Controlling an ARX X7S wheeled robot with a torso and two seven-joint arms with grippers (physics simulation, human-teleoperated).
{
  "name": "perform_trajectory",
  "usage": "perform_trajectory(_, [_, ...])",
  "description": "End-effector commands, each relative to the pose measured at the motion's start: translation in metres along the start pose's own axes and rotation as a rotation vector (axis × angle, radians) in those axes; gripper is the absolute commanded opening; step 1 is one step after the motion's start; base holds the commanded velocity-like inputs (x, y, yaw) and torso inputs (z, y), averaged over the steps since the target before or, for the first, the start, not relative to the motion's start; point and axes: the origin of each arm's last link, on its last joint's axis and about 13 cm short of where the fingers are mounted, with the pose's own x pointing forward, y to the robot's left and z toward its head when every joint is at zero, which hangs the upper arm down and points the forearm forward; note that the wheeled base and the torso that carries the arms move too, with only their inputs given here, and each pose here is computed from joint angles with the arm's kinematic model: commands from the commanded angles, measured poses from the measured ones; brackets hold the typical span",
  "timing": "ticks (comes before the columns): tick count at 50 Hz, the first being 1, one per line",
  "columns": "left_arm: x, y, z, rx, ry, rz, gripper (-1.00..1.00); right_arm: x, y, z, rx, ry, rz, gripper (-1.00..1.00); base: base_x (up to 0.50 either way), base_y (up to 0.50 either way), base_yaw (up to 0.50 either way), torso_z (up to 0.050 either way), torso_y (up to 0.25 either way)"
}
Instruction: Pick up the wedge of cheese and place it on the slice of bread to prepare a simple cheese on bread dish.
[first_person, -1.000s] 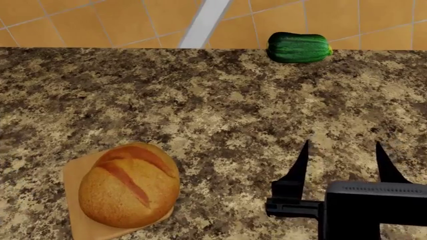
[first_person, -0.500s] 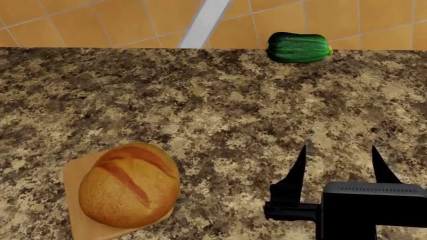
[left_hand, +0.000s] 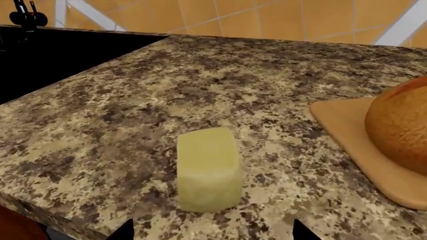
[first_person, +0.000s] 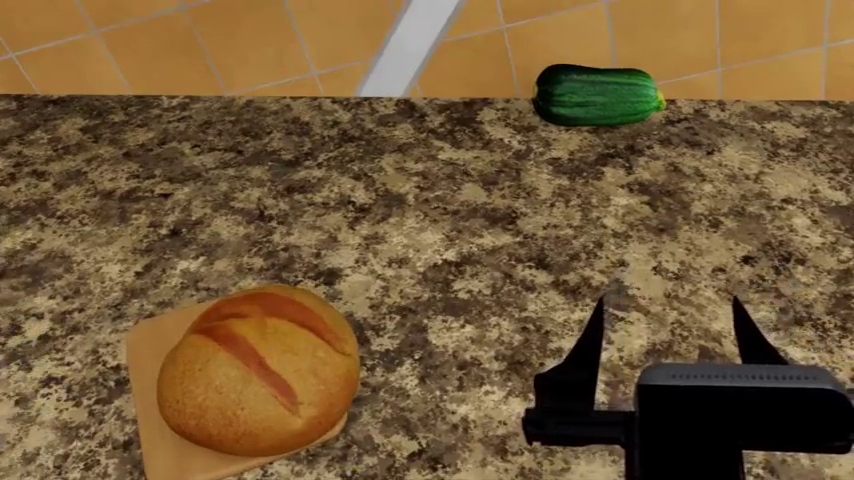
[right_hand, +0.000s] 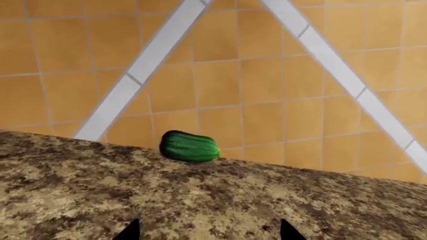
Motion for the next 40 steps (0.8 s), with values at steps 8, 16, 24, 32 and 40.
perform_trajectory(8, [0.015, -0.007, 0.009, 0.040, -0.014, 0.013, 1.00, -0.001, 0.001, -0.001, -0.001, 0.007, 0.011, 1.00, 0.00, 0.00, 0.00, 0.000, 0.000])
perform_trajectory(16, [0.018, -0.008, 0.011, 0.088, -0.011, 0.032, 1.00, 0.001, 0.000, -0.009, 0.001, 0.010, 0.013, 1.00, 0.00, 0.00, 0.00, 0.000, 0.000])
perform_trajectory(24, [0.030, -0.008, 0.008, 0.098, 0.003, 0.050, 1.00, 0.001, 0.001, -0.009, 0.001, 0.014, 0.015, 1.00, 0.00, 0.00, 0.00, 0.000, 0.000])
perform_trajectory(32, [0.036, -0.008, 0.003, 0.086, 0.005, 0.039, 1.00, 0.000, 0.001, -0.009, -0.006, 0.016, 0.015, 1.00, 0.00, 0.00, 0.00, 0.000, 0.000])
perform_trajectory(40, [0.039, -0.007, 0.002, 0.079, 0.008, 0.030, 1.00, 0.000, 0.001, -0.009, -0.012, 0.021, 0.010, 1.00, 0.00, 0.00, 0.00, 0.000, 0.000])
